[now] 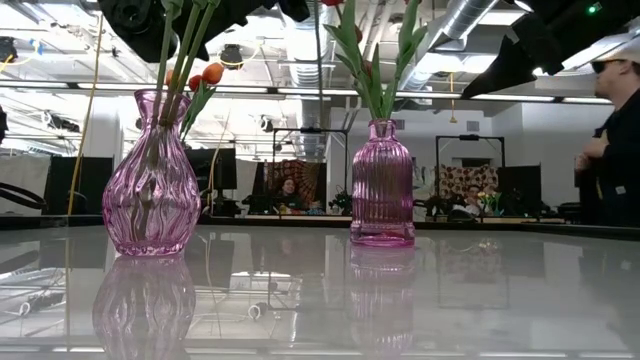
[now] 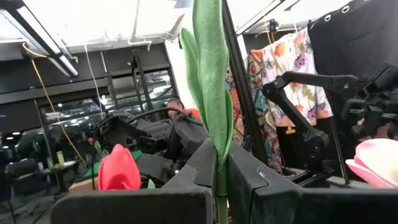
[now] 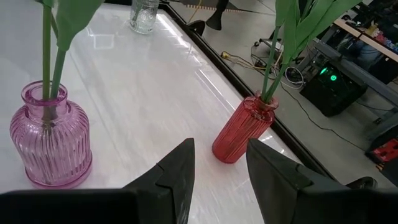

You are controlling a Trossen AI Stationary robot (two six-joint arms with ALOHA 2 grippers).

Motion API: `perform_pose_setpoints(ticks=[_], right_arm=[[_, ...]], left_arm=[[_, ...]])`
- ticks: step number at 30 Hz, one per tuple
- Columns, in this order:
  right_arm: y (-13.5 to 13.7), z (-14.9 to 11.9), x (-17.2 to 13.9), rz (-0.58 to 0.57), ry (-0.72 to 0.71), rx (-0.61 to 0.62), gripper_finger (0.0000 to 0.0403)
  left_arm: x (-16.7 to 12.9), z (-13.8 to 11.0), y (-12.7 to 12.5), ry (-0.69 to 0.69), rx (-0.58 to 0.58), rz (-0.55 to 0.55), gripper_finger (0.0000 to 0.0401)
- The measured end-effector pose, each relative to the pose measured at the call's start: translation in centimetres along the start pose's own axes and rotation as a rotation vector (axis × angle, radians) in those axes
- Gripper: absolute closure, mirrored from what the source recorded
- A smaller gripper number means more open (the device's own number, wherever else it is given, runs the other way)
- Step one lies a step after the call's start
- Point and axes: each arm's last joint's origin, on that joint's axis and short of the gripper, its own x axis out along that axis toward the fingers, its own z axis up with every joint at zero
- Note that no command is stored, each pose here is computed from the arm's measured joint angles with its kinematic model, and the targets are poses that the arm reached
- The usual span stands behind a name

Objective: Sort flowers into vase by color
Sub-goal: Put the red flower into the top purple vase

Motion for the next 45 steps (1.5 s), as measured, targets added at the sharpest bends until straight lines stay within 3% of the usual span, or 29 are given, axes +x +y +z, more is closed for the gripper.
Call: perform_pose_setpoints(ticks=[16, 26, 45], right_arm=[[0.0, 0.0, 0.0, 0.001, 0.0, 0.0, 0.0233], [0.0, 0.0, 0.0, 0.001, 0.001, -0.002, 0.0233], [0.0, 0.0, 0.0, 0.001, 0.0, -0.001, 0.0233]], left_arm=[[0.2, -2.7, 0.1, -0.01, -0.029, 0.007, 0.0401], [0.5, -1.8, -0.6, -0.09, -0.01, -0.018, 0.0401], [1.5, -1.4, -2.4, -0.109, 0.056, 0.066, 0.0401]])
